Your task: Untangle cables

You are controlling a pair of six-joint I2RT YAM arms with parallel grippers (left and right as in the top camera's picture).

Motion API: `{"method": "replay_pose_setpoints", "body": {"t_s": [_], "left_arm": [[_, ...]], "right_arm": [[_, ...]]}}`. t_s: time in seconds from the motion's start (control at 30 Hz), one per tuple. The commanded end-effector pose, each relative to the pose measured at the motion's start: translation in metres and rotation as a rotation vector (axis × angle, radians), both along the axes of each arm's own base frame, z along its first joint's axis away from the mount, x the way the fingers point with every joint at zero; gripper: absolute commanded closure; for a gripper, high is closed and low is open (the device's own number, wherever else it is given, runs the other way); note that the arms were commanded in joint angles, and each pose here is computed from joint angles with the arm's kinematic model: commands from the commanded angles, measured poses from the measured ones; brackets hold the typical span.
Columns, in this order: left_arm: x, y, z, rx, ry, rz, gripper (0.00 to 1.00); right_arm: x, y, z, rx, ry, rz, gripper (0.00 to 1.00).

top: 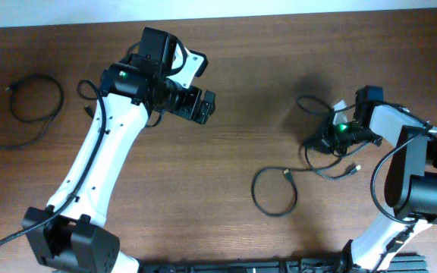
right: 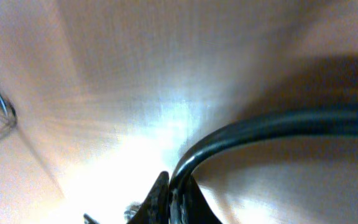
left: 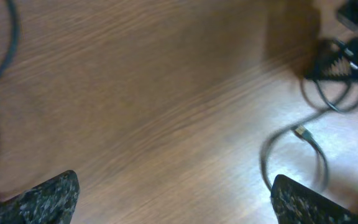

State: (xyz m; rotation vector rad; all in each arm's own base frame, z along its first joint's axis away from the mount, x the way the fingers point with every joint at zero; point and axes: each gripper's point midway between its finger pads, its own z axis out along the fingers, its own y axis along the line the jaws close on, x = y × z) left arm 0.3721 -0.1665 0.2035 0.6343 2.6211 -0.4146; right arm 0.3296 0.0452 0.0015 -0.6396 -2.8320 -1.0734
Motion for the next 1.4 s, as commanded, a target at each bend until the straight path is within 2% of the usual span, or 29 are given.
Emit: {"method": "replay_pose_setpoints", "body": {"t_s": [0.0, 0.1, 0.2, 0.3, 0.47, 0.5, 0.53, 0.57, 0.6, 0.7, 0.83, 0.97, 1.1, 1.23, 1.37], "left_arm": [[0.008, 0.017, -0.006, 0.088, -0.02, 0.063, 0.01], [0.017, 0.043, -0.008, 0.171, -0.03, 0.236, 0.01], [0.025, 0.07, -0.007, 0.211, -0.038, 0.404, 0.01], [0.029, 0.098, -0.007, 0.198, -0.015, 0.538, 0.01], [0.022, 0.159, -0.013, 0.191, 0.064, 0.724, 0.01], [0.02, 0.166, -0.014, 0.178, 0.085, 0.746, 0.01], [0.018, 0.17, -0.015, 0.155, 0.102, 0.756, 0.01], [0.017, 0.172, -0.015, 0.127, 0.118, 0.759, 0.01], [0.017, 0.171, -0.015, 0.097, 0.129, 0.759, 0.01], [0.017, 0.17, -0.015, 0.048, 0.147, 0.756, 0.01], [0.017, 0.158, -0.014, -0.006, 0.167, 0.726, 0.01], [0.014, 0.122, -0.014, -0.094, 0.204, 0.609, 0.01], [-0.003, 0.086, -0.032, -0.064, 0.26, 0.516, 0.01], [-0.029, 0.047, -0.059, -0.002, 0.313, 0.391, 0.01], [-0.047, -0.003, -0.077, 0.052, 0.238, 0.089, 0.01]], "right_arm": [[0.009, 0.023, 0.058, 0.084, -0.226, 0.146, 0.96], [0.008, 0.052, 0.101, 0.159, -0.346, 0.208, 0.96], [-0.001, 0.091, 0.121, 0.174, -0.416, 0.329, 0.96], [-0.011, 0.146, 0.125, 0.194, -0.485, 0.484, 0.96], [-0.018, 0.227, 0.142, 0.234, -0.631, 0.612, 0.96], [-0.02, 0.237, 0.146, 0.243, -0.667, 0.637, 0.92], [-0.022, 0.247, 0.15, 0.256, -0.707, 0.663, 0.79], [-0.023, 0.253, 0.152, 0.26, -0.725, 0.676, 0.36], [-0.023, 0.255, 0.151, 0.247, -0.732, 0.678, 0.25], [-0.018, 0.243, 0.139, 0.172, -0.693, 0.648, 0.04], [-0.007, 0.182, 0.117, -0.038, -0.548, 0.518, 0.01], [-0.006, 0.128, 0.124, -0.179, -0.513, 0.44, 0.01], [-0.007, 0.064, 0.144, -0.321, -0.491, 0.288, 0.0], [-0.011, 0.02, 0.167, -0.354, -0.492, 0.133, 0.0], [-0.015, -0.01, 0.176, -0.378, -0.485, 0.033, 0.0]]}}
